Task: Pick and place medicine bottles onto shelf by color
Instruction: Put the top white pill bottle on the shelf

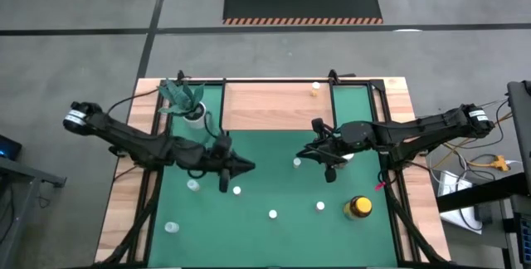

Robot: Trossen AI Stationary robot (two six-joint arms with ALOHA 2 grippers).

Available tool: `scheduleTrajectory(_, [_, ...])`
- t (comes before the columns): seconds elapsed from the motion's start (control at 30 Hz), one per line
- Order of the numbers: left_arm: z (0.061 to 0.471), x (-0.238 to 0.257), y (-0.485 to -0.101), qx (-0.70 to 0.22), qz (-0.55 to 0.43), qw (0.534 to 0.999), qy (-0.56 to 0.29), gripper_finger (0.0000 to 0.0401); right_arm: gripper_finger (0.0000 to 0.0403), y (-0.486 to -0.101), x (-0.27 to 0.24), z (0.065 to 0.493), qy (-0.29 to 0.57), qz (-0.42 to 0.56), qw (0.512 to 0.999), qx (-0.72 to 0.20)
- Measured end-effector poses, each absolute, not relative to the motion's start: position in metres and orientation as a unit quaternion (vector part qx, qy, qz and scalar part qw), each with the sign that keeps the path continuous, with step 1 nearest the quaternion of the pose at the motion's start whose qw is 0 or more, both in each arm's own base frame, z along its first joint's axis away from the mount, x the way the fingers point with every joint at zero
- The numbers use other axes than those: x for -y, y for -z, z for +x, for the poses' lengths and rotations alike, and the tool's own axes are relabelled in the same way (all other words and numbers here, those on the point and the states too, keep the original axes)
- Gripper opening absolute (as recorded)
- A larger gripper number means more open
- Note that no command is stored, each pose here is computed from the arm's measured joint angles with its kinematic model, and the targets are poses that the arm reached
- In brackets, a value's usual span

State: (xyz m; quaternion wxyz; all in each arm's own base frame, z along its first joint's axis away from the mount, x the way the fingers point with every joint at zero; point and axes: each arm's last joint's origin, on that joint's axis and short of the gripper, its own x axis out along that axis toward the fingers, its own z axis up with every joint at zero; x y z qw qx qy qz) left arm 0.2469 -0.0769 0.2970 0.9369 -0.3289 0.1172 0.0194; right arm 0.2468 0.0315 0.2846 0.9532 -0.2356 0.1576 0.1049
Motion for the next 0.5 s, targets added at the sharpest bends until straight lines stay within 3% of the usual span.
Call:
scheduleTrajectory(0.1, [0.236,0.079,-0.289,-0.236,-0.370,0.894,-0.087,0.0011,0.0009,-0.284,-0.031,0.247,-0.105,-0.236,0.953,-0.160])
scheduleTrajectory(0.27, [0.209,0.083,-0.274,-0.401,-0.429,0.781,-0.211,0.0011,0.0009,-0.283,-0.031,0.246,-0.106,-0.236,0.952,-0.163])
scheduleTrajectory(0.5, [0.201,0.099,-0.262,-0.492,-0.498,0.680,-0.218,0.0011,0.0009,-0.282,-0.031,0.246,-0.107,-0.236,0.951,-0.168])
